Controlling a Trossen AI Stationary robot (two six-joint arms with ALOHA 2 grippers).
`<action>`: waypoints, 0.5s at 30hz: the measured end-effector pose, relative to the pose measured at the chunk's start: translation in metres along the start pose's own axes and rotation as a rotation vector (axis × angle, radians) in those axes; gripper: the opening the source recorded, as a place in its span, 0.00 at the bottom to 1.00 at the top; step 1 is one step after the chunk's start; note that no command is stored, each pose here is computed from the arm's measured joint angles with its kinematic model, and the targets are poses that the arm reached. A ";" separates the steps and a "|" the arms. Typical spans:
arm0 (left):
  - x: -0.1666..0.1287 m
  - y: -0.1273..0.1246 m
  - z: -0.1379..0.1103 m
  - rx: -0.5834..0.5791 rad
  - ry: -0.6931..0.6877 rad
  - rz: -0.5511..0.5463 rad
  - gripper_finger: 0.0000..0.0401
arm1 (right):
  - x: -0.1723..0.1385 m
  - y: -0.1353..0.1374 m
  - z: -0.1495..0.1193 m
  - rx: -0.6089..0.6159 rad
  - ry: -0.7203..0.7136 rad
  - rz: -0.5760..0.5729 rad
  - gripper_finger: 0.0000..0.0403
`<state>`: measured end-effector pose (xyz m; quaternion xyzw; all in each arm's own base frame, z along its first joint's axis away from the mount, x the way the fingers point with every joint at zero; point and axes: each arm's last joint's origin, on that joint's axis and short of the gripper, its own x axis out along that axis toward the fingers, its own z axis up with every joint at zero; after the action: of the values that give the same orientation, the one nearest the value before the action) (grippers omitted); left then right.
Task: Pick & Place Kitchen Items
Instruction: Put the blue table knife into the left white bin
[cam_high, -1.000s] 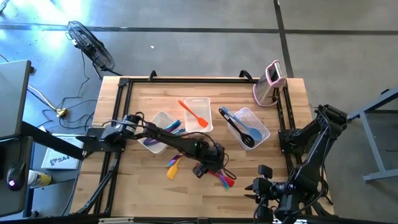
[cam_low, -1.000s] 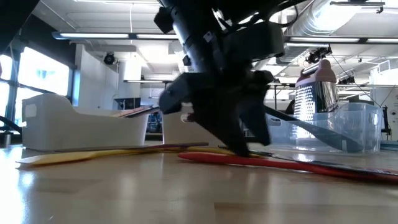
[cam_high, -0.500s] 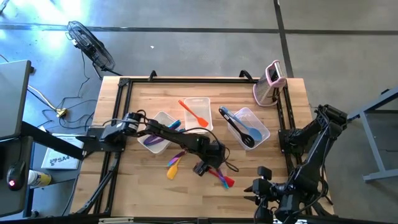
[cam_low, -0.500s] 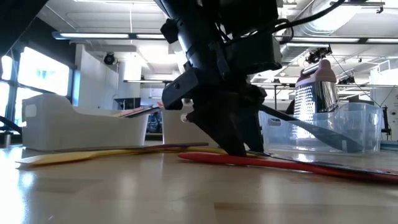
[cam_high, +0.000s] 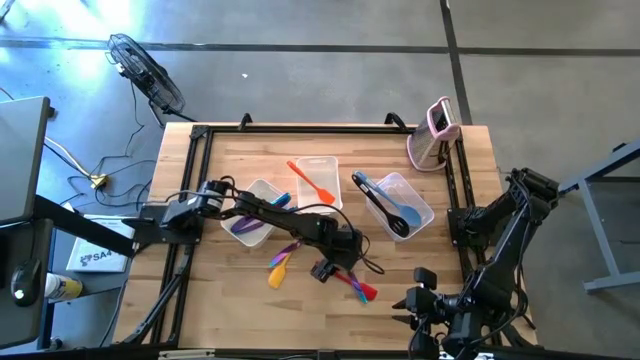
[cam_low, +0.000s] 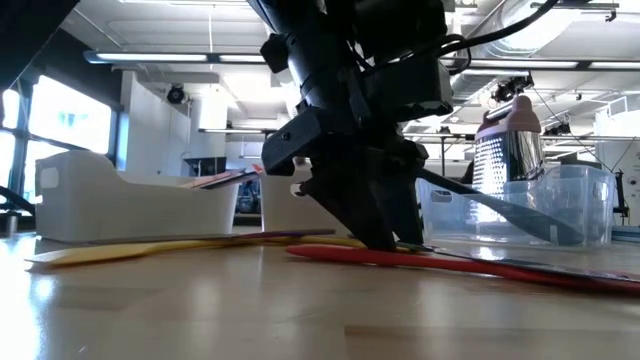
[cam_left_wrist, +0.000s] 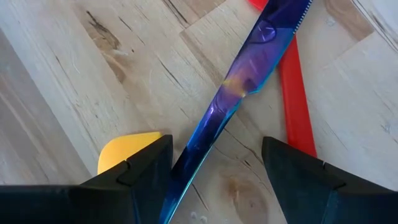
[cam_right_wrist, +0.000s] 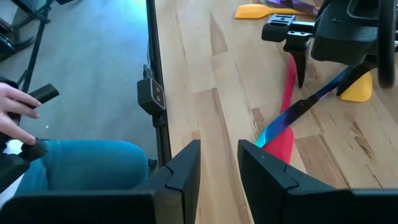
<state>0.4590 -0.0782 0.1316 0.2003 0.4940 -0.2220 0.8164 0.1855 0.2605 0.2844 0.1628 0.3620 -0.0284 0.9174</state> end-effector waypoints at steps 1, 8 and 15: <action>0.000 0.000 0.000 -0.001 0.000 0.000 0.60 | 0.000 0.000 0.000 0.000 0.000 0.000 0.25; 0.000 0.000 0.000 0.000 0.002 0.000 0.57 | 0.000 0.000 0.000 0.000 0.001 0.000 0.25; 0.001 -0.001 -0.001 0.006 0.002 -0.010 0.36 | 0.000 0.001 0.000 0.004 -0.002 0.008 0.25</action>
<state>0.4581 -0.0789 0.1306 0.2003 0.4951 -0.2273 0.8143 0.1857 0.2614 0.2848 0.1662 0.3603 -0.0259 0.9176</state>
